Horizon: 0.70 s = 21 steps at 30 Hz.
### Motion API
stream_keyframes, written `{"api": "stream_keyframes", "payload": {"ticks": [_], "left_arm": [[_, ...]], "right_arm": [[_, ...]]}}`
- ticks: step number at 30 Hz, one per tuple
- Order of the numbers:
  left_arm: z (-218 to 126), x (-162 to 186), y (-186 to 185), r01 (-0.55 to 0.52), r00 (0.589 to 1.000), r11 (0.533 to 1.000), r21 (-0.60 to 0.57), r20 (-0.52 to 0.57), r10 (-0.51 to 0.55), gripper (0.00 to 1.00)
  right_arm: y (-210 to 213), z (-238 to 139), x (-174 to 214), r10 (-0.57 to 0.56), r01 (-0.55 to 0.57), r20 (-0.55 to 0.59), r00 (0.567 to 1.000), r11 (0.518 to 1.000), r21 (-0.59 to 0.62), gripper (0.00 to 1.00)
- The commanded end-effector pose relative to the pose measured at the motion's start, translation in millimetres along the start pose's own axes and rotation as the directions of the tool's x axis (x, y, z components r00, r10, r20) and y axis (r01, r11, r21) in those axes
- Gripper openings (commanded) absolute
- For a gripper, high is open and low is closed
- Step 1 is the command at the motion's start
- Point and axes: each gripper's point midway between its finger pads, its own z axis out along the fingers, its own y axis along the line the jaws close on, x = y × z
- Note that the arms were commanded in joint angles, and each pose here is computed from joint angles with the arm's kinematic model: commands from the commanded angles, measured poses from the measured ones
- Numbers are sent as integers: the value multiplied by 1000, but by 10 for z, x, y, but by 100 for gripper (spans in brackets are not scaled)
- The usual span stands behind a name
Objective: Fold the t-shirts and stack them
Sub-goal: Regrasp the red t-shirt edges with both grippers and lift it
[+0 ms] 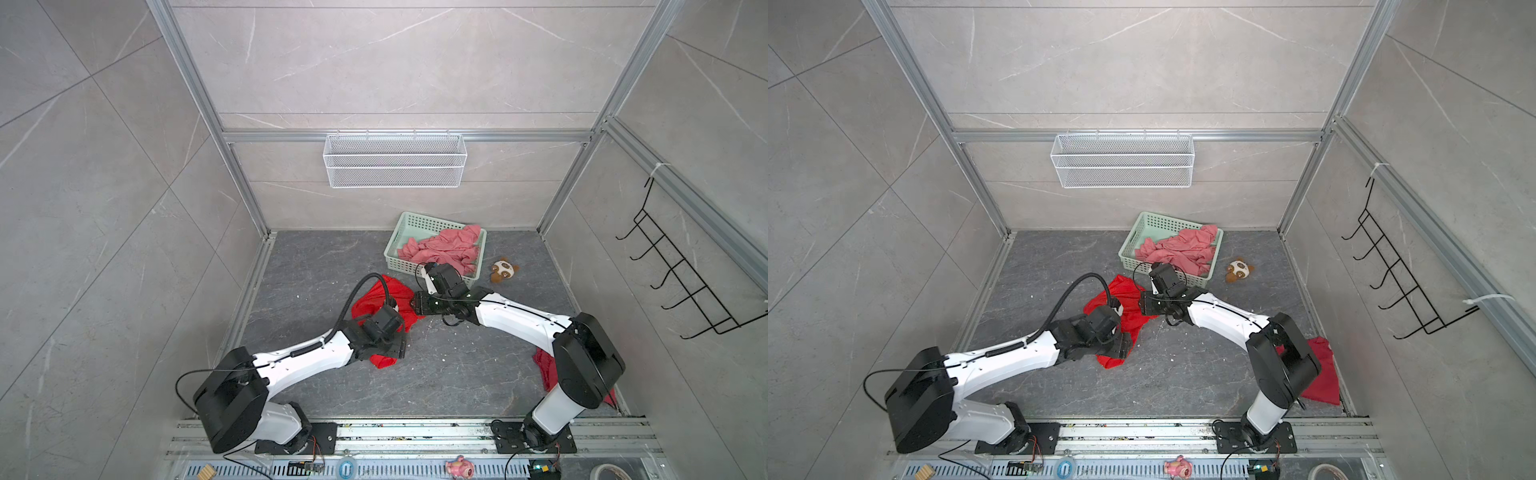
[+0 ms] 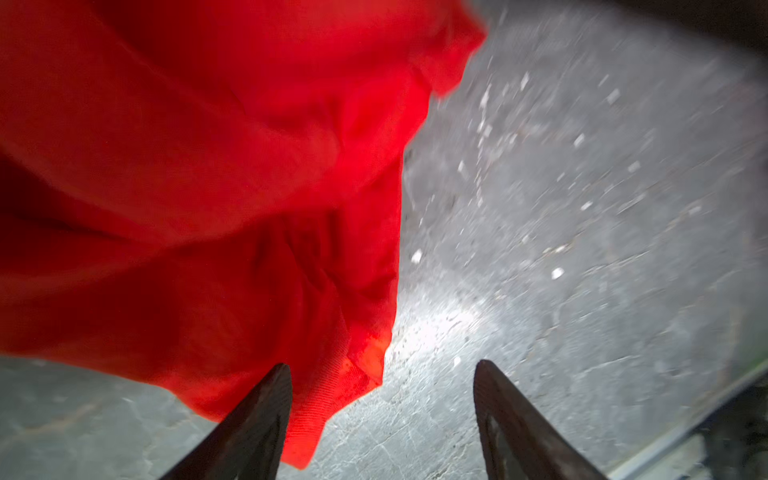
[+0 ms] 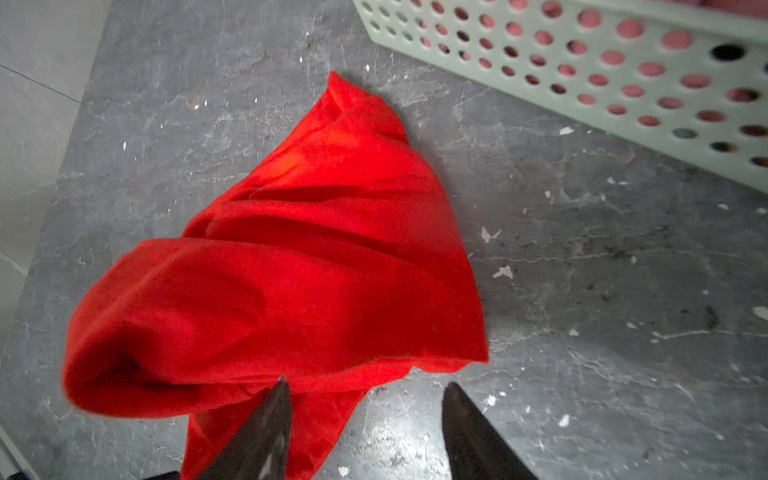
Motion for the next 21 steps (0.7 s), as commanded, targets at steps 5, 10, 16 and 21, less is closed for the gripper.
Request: {"api": "stream_keyframes", "payload": {"ticks": [5,10,16,21], "left_arm": [[117,82,364,130,991,974,-186,59,-121,70],[159,160,545,159,987,951,-264,71,-146,63],[160,167,660,180,983,932,-316,98,-156,41],[71,65,662,190,977,934,-304,150,-150,15]], "right_arm": [[-59,242,13,-94,94,9,996,995,11,66],[-84,388,34,-108,108,-7,994,994,19,71],[-128,512,82,-115,115,-27,993,993,33,70],[-63,605,81,-97,96,-31,995,995,-8,60]]}}
